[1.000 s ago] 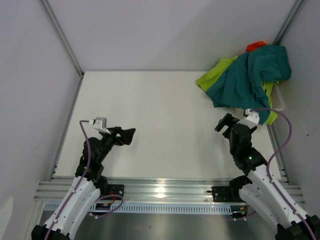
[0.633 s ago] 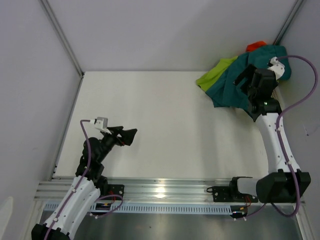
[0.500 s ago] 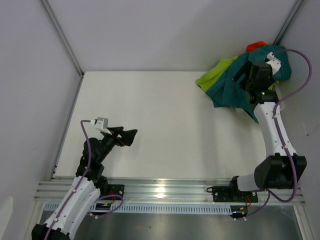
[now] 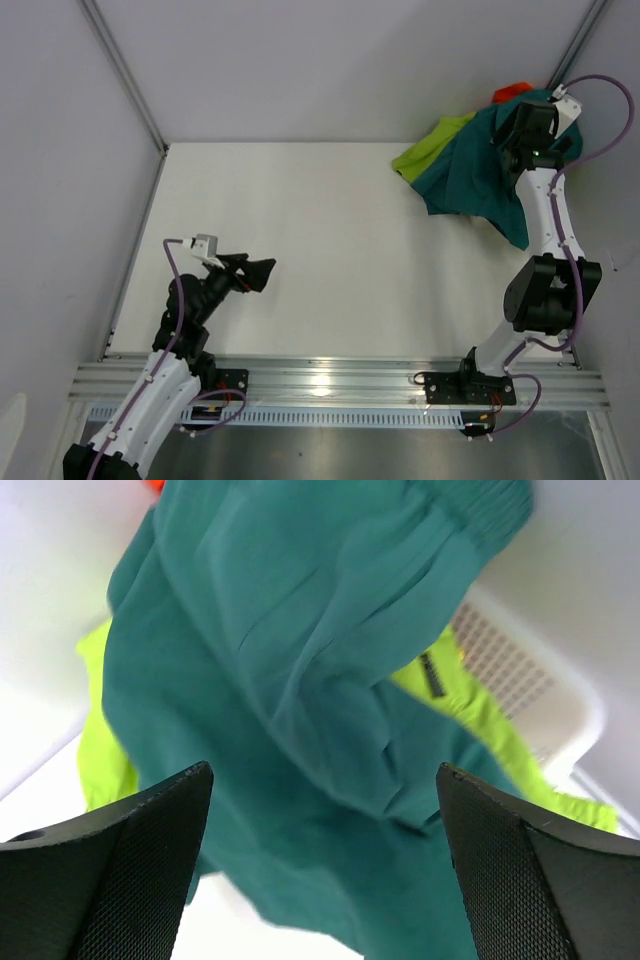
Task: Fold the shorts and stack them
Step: Grab the shorts from the pile
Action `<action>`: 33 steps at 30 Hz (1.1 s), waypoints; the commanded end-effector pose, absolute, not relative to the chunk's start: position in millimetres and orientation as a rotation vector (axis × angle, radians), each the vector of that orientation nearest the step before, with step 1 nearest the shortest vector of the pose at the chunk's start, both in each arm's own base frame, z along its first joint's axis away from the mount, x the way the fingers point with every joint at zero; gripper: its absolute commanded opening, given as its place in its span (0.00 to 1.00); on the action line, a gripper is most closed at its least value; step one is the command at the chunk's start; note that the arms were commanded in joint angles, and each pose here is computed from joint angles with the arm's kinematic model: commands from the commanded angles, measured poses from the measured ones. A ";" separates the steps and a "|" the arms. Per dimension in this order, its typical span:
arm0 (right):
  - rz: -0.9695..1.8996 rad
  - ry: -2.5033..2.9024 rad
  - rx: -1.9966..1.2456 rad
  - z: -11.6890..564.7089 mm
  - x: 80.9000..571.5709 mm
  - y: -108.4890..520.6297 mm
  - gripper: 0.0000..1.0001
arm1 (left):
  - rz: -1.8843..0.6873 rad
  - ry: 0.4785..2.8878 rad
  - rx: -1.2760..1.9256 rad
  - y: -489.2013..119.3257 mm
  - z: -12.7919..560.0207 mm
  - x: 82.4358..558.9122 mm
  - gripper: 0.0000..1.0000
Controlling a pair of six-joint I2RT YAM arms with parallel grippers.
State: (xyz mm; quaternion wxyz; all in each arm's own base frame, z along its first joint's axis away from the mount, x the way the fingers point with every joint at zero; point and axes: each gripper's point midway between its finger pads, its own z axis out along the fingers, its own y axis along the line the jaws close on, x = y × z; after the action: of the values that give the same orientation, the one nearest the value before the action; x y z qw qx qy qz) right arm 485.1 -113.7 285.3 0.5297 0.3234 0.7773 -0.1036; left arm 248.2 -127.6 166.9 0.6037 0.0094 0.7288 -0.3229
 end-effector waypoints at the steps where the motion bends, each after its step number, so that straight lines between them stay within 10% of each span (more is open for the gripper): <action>1: -0.310 1.777 0.749 318.2 487.5 -126.8 0.94 | -0.752 1.688 0.041 -129.7 165.6 248.7 0.99; 15: -0.360 1.881 0.795 256.7 552.4 -144.6 0.80 | -0.798 1.704 0.052 -137.1 161.7 249.3 0.99; 18: -0.330 1.856 0.791 268.0 556.0 -141.7 0.07 | -0.803 1.708 0.054 -138.0 161.2 249.6 0.99; 19: -0.322 1.843 0.790 275.5 555.3 -140.4 0.00 | -0.802 1.711 0.052 -137.7 160.1 249.7 0.99; 33: 0.084 1.477 0.461 538.8 419.4 -9.7 0.00 | -0.796 1.707 0.051 -137.0 160.0 250.1 0.99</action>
State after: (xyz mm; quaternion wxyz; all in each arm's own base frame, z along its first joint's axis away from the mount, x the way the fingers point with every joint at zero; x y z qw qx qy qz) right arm 487.6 -71.0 435.8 0.6333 0.2740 0.7225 -0.0426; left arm 249.0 -135.1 150.0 0.5753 0.0157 0.7466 -0.3338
